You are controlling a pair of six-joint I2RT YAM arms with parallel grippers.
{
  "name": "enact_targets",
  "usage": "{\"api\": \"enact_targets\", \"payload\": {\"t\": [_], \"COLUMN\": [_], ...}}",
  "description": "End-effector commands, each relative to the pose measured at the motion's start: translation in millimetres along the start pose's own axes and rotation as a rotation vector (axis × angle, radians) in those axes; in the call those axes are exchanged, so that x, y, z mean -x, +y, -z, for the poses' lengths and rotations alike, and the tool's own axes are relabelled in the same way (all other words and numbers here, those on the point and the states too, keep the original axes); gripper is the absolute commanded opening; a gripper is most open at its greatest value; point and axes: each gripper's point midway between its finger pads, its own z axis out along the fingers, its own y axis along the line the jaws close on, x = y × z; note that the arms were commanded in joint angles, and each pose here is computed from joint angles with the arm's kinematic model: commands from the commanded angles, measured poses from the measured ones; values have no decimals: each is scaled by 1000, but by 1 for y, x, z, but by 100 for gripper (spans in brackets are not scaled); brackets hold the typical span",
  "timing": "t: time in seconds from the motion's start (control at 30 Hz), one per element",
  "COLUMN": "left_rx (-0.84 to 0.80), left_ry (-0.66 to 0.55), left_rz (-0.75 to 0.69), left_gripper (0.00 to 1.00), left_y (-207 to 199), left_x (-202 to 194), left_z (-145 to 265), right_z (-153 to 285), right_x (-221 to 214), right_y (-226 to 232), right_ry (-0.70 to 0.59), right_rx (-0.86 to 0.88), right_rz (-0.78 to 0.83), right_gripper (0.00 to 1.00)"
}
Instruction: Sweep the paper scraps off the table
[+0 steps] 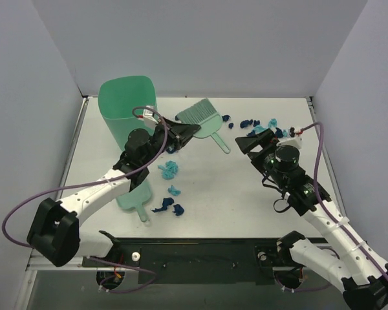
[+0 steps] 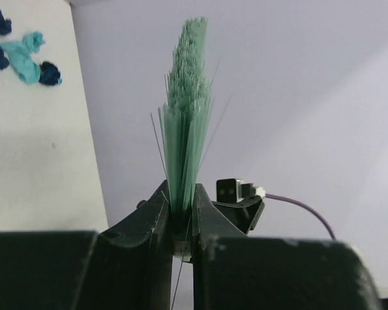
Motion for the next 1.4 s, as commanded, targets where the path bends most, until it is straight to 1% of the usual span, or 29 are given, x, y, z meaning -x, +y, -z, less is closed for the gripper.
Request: {"api": "enact_targets", "payload": {"t": [0.0, 0.03, 0.07, 0.1, 0.13, 0.17, 0.2, 0.23, 0.33, 0.37, 0.47, 0.57, 0.67, 0.8, 0.87, 1.0, 1.07, 1.27, 1.37], "left_rx": [-78, -70, -49, -59, -40, -55, -44, -50, -25, -38, -49, -28, -53, -66, -78, -80, -76, -89, -104], "left_ry": [-248, -286, -302, -344, -359, -381, -390, -396, -424, -440, -436, -436, -440, -385, -389, -397, -397, -417, -429], "left_rz": [83, 110, 121, 144, 153, 155, 156, 150, 164, 170, 182, 189, 209, 247, 262, 261, 267, 258, 260], "left_gripper": [0, 0, 0, 0, 0, 0, 0, 0, 0, 0, 0, 0, 0, 0, 0, 0, 0, 0, 0], "left_y": [-23, -21, -11, -16, -7, -13, -9, -14, -5, -8, -8, -4, -4, -4, -4, -2, 0, -4, -5], "left_x": [43, 48, 50, 57, 58, 61, 62, 63, 65, 67, 66, 63, 64, 55, 56, 56, 56, 60, 61], "left_z": [16, 22, 27, 36, 41, 48, 50, 53, 59, 61, 62, 61, 63, 57, 58, 61, 61, 62, 64], "right_z": [-17, -17, -18, -19, -19, -23, -23, -26, -23, -26, -26, -28, -28, -31, -31, -34, -35, -35, -34], "right_x": [15, 22, 23, 21, 20, 19, 15, 9, -7, -12, -28, -28, -27, -29, -30, -34, -34, -43, -41], "right_y": [62, 74, 77, 86, 92, 99, 106, 110, 126, 125, 137, 145, 147, 150, 152, 151, 154, 160, 160], "right_ry": [-38, -60, -63, -44, -29, -20, 6, 25, 64, 66, 112, 105, 101, 112, 119, 126, 129, 164, 156], "right_rx": [275, 331, 345, 387, 411, 439, 457, 466, 507, 497, 498, 526, 522, 522, 530, 521, 532, 543, 545], "right_rz": [-258, -296, -306, -314, -314, -315, -312, -307, -280, -269, -233, -256, -252, -230, -234, -227, -230, -221, -227], "right_gripper": [80, 80, 80, 80, 80, 79, 79, 77, 74, 73, 72, 67, 62, 50, 44, 42, 37, 37, 37]}}
